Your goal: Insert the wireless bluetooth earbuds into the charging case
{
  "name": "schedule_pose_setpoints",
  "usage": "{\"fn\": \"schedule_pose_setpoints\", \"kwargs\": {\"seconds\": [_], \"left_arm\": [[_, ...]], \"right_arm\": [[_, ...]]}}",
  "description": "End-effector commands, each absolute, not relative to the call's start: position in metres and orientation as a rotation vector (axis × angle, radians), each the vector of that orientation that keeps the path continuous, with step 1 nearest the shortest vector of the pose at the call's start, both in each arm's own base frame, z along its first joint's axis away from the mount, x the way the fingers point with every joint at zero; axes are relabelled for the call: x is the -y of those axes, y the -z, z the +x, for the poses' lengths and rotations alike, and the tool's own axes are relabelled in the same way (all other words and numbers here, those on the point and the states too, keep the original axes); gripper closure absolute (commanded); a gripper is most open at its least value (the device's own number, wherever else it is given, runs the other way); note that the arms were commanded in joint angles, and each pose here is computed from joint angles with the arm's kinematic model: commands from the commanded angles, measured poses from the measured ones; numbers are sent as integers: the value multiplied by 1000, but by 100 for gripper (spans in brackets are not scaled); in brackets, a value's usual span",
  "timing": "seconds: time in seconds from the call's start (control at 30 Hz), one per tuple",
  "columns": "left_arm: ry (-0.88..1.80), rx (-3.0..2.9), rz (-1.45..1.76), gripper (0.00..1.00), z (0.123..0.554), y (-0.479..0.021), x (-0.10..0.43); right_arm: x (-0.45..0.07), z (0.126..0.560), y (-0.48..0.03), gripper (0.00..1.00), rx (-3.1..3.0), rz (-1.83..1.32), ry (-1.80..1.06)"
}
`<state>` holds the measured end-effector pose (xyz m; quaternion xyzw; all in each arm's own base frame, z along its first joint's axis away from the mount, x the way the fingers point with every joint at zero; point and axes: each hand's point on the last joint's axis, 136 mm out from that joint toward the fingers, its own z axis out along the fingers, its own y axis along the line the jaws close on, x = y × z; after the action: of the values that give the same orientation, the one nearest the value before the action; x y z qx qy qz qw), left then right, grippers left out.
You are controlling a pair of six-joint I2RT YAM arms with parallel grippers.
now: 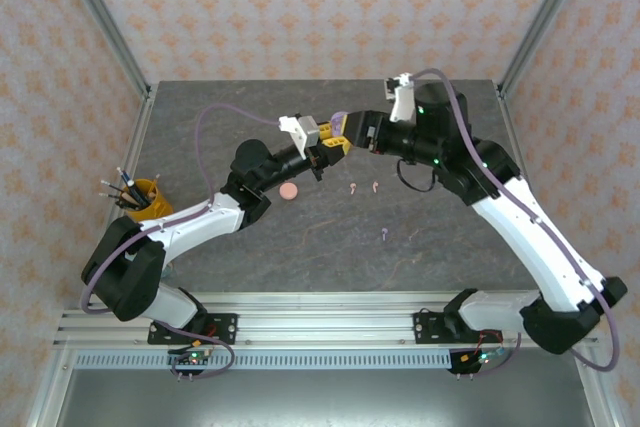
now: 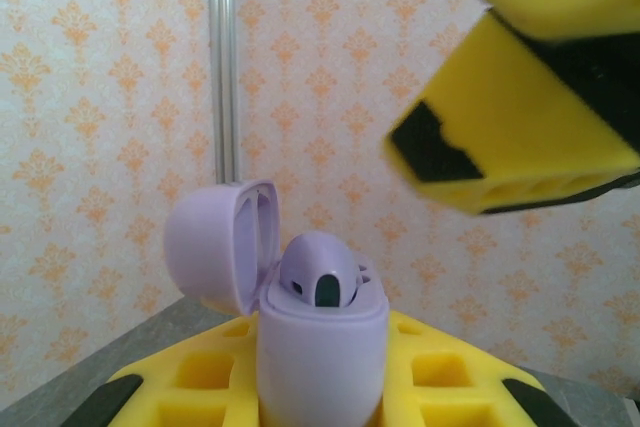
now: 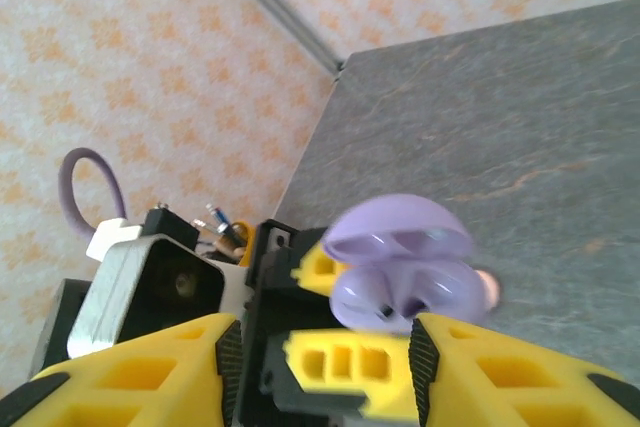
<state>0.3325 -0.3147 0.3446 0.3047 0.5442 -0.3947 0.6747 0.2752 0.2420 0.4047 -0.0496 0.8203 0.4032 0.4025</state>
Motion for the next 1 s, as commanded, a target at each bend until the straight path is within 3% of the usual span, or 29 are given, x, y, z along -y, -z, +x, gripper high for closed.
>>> {"fn": "schedule_pose_setpoints", "kwargs": {"seconds": [0.0,0.17,0.5,0.97], "left_arm": [[852,-1192,668,100,331,-350,308],[829,-1189,659,100,328,-350,299],[825,-1190,658,100,314,-350,288],[830,-1193,659,100,314,-348,289]], "right_arm": [[-185,272,-398,50,-2047,109,-853],[-130,266,-321,49,-2195,380,-640],[-113,249,-170,52,-2619,492,-264],[-143,246,-79,55,-2923,364,-54]]}}
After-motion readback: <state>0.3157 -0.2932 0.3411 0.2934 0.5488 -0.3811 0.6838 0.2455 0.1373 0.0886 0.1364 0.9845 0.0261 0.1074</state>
